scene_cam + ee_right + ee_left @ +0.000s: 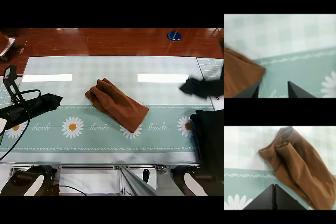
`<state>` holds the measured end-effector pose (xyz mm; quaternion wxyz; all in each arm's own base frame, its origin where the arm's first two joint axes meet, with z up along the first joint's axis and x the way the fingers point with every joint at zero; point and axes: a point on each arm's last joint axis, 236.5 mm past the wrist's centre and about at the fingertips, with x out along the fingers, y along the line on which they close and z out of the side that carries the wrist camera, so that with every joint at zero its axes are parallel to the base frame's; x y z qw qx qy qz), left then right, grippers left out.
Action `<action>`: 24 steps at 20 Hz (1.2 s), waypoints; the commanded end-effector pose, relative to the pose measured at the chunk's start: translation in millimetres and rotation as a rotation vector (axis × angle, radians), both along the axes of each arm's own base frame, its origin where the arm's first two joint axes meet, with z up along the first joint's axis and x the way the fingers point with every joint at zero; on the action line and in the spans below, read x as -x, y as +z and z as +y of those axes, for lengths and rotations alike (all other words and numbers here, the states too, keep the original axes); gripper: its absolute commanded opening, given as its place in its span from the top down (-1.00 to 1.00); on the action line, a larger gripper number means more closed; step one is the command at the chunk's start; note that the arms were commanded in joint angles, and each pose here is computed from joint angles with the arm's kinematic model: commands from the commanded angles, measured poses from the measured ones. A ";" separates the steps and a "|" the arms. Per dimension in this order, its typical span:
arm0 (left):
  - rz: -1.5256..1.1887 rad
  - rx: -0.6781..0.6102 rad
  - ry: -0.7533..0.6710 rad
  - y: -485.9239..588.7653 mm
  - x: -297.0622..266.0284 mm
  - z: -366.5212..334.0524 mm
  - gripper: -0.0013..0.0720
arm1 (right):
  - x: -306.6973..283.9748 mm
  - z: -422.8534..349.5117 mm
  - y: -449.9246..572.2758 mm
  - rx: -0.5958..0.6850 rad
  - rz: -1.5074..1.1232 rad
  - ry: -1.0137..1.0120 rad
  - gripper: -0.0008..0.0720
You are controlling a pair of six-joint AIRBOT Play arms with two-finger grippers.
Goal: Fold the shirts.
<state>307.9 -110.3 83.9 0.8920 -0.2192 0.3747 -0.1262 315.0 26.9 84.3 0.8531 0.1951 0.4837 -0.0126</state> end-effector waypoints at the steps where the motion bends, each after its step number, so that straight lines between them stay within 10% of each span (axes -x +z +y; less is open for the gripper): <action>1: -0.003 0.003 0.004 0.2 -1.7 0.0 0.89 | 46.4 -2.1 -91.6 -0.232 -0.008 -0.307 -0.16; 8: 0.022 0.031 0.005 -5.2 -3.7 -4.4 0.89 | 62.9 99.8 -156.6 -0.607 0.242 -0.127 -0.16; 20: 0.049 0.080 0.011 -8.7 -6.4 -11.4 0.89 | 1.1 188.6 -176.7 -0.580 0.382 0.158 -0.13; 24: 0.048 0.081 0.011 -8.6 -6.5 -11.4 0.89 | -13.2 219.4 -162.6 -0.554 0.323 0.300 0.92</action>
